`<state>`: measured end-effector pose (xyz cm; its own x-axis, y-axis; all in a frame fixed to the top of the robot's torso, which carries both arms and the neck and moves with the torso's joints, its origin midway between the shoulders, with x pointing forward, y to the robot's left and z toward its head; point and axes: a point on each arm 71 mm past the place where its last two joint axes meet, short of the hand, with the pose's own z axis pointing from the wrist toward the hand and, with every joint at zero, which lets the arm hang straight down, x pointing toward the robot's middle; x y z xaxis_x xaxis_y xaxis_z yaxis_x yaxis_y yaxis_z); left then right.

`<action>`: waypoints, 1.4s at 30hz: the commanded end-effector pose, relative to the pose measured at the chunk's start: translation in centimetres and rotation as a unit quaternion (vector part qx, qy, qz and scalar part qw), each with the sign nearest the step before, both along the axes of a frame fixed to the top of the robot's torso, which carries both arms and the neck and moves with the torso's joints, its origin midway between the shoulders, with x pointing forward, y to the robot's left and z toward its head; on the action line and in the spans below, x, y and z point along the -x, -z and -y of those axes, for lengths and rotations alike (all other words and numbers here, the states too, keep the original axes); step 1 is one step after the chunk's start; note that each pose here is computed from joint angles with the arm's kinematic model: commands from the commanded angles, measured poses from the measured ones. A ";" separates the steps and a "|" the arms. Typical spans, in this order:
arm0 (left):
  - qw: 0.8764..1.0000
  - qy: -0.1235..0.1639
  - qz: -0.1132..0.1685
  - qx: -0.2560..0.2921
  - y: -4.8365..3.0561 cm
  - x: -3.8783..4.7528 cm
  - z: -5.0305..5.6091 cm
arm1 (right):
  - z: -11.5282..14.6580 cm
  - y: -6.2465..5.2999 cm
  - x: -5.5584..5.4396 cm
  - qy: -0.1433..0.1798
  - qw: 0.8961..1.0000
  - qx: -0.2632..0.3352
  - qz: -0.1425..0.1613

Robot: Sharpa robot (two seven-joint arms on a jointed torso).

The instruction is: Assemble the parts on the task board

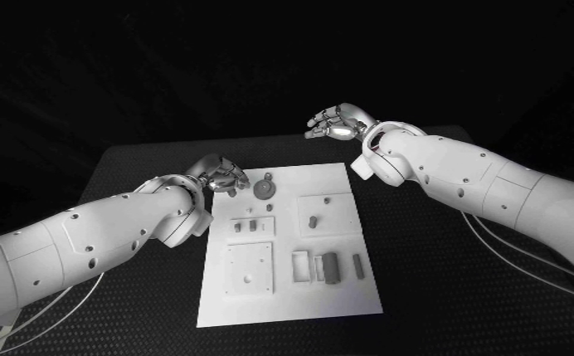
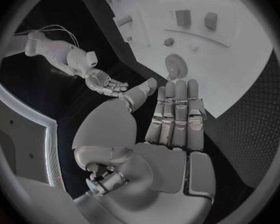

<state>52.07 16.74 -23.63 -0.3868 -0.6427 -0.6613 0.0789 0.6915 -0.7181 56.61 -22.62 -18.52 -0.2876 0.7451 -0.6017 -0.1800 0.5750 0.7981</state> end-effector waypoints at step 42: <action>0.914 0.243 0.173 -0.276 2.59 0.19 7.5 | -0.9 -0.1 0.1 -0.012 1.000 -0.006 0.001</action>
